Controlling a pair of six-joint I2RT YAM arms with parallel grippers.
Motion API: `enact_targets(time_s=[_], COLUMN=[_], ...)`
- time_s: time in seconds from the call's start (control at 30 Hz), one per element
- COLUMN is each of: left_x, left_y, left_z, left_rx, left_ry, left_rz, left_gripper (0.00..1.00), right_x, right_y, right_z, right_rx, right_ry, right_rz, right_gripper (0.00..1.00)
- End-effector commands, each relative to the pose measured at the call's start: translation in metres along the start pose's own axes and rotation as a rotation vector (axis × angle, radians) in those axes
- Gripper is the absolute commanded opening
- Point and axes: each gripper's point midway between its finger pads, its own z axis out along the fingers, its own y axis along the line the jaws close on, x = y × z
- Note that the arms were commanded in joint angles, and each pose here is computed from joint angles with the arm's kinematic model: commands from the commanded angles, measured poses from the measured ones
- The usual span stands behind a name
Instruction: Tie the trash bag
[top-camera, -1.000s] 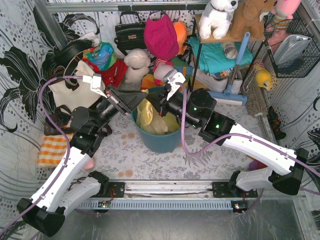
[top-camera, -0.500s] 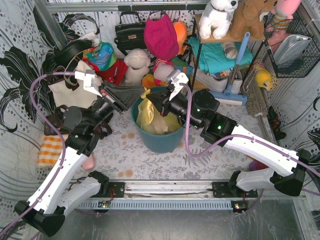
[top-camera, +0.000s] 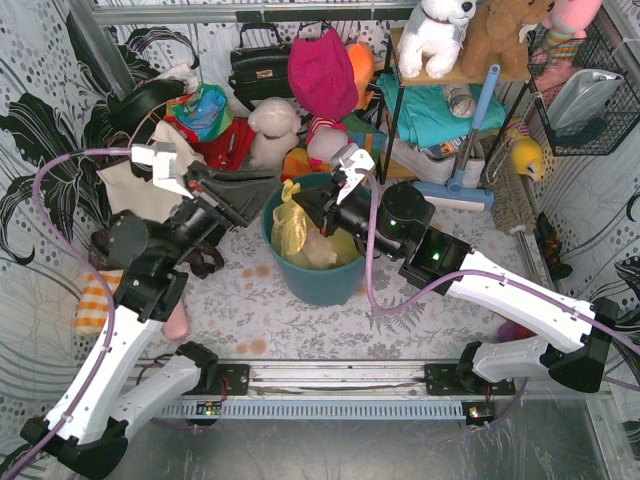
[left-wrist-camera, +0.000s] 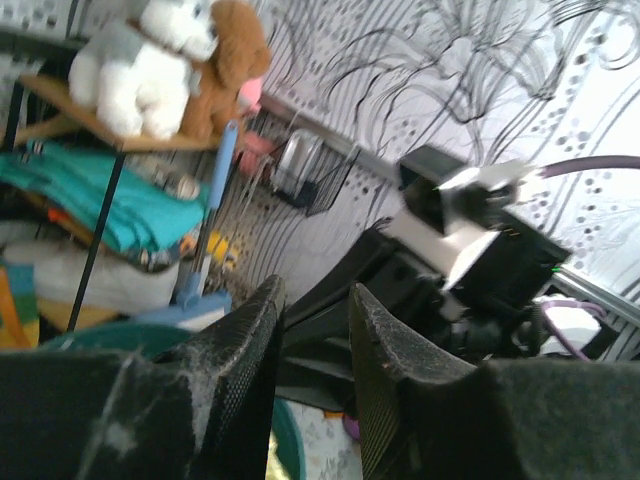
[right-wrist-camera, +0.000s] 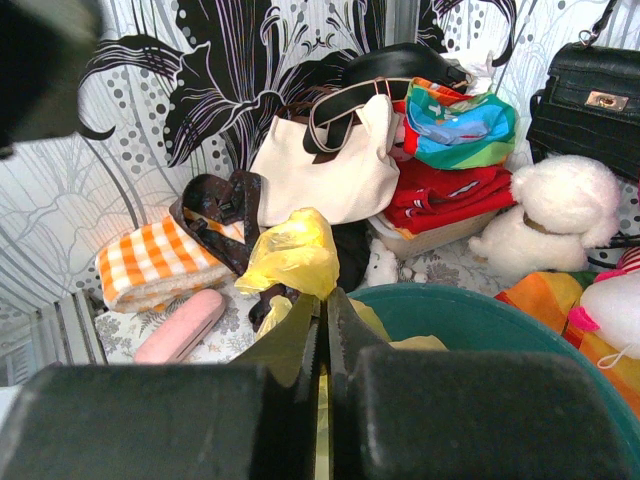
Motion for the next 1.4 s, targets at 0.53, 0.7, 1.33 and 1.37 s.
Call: enact_targets(time_s=[0.53, 0.7, 1.33, 1.37], left_x=[0.029, 0.003, 0.002, 0.004], left_y=[0.026, 0.014, 0.018, 0.021], left_z=[0.01, 0.008, 0.005, 0.002], left_rx=[-0.064, -0.051, -0.092, -0.116], left_ry=[0.116, 0.026, 0.025, 0.037], left_rz=[-0.044, 0.012, 0.002, -0.001], left_gripper=[0.0, 0.0, 0.53, 0.58], right_x=[-0.024, -0.02, -0.019, -0.019], right_y=[0.003, 0.002, 0.0, 0.001], right_z=[-0.006, -0.006, -0.011, -0.011], right_rx=[-0.01, -0.001, 0.009, 0.005], right_ry=[-0.072, -0.064, -0.068, -0.069], right_rz=[0.021, 0.02, 0.029, 0.03], right_gripper=[0.0, 0.0, 0.0, 0.0])
